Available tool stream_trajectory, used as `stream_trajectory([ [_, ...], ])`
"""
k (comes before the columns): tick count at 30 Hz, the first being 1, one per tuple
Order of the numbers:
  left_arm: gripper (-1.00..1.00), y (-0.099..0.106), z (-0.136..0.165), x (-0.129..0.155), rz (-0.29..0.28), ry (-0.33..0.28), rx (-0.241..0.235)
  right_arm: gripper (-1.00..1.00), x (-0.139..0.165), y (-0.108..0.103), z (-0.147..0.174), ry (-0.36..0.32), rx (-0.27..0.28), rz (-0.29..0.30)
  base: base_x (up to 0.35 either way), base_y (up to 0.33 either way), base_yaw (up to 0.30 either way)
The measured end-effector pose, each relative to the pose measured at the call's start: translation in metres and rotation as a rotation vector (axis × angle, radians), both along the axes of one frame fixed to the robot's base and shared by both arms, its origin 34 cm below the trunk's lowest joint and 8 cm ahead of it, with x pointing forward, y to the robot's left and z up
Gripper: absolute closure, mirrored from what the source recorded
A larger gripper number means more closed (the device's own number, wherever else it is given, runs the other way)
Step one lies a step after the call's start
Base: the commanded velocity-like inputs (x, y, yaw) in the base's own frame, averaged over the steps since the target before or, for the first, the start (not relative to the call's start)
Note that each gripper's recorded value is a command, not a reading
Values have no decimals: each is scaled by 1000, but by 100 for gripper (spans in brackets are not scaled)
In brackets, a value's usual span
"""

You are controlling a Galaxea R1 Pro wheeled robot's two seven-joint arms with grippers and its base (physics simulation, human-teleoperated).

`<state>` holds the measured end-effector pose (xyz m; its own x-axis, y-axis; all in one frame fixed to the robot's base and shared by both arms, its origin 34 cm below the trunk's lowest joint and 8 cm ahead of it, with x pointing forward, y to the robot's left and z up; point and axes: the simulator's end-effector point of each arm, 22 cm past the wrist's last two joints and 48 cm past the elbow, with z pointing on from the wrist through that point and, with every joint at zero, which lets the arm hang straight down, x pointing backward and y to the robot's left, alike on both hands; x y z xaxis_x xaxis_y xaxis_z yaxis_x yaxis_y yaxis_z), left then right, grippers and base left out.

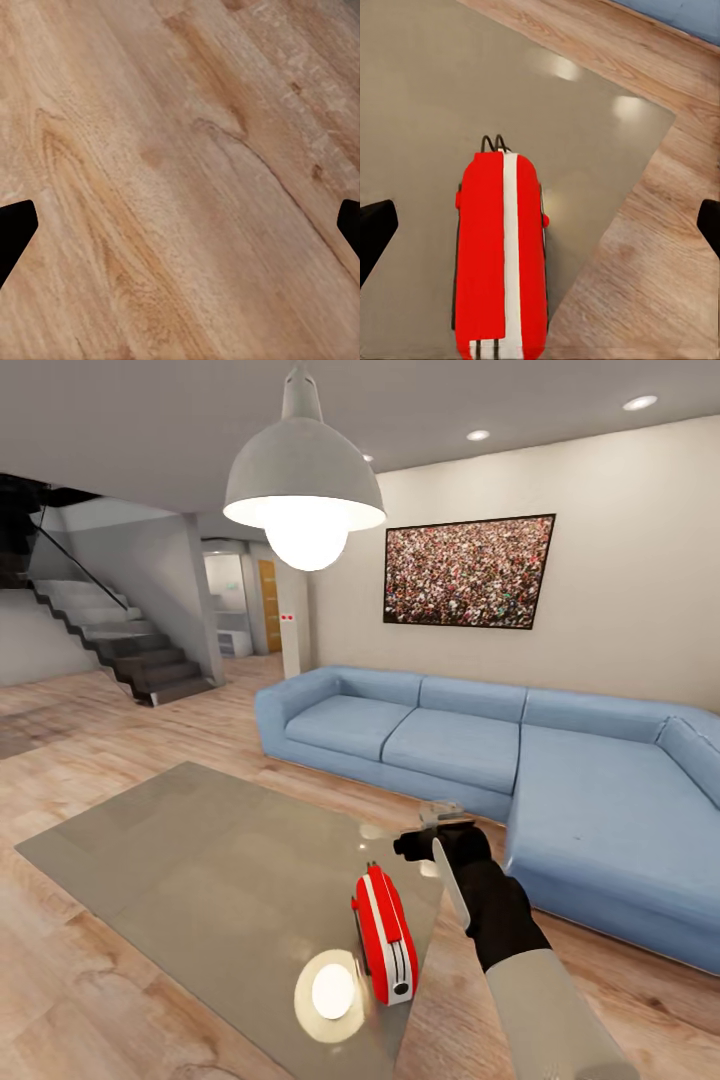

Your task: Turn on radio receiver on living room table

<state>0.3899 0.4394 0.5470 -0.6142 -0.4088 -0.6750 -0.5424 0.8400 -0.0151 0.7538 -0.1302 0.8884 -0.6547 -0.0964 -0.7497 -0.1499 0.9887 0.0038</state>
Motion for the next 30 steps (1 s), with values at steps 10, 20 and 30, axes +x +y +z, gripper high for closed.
stream_trajectory([
  [10, -100, 0, 0, 0, 1, 1, 1, -100, -20, 0, -52, 147, -27, 10, 0, 114, 0],
  [20, -100, 0, 0, 0, 0, 1, 1, -100, -22, 0, -59, 163, -33, 11, 0, 88, 0],
  [30, -100, 0, 0, 0, 0, 0, 1, -100, -22, -1, -59, 162, -39, 11, 0, 11, 0],
])
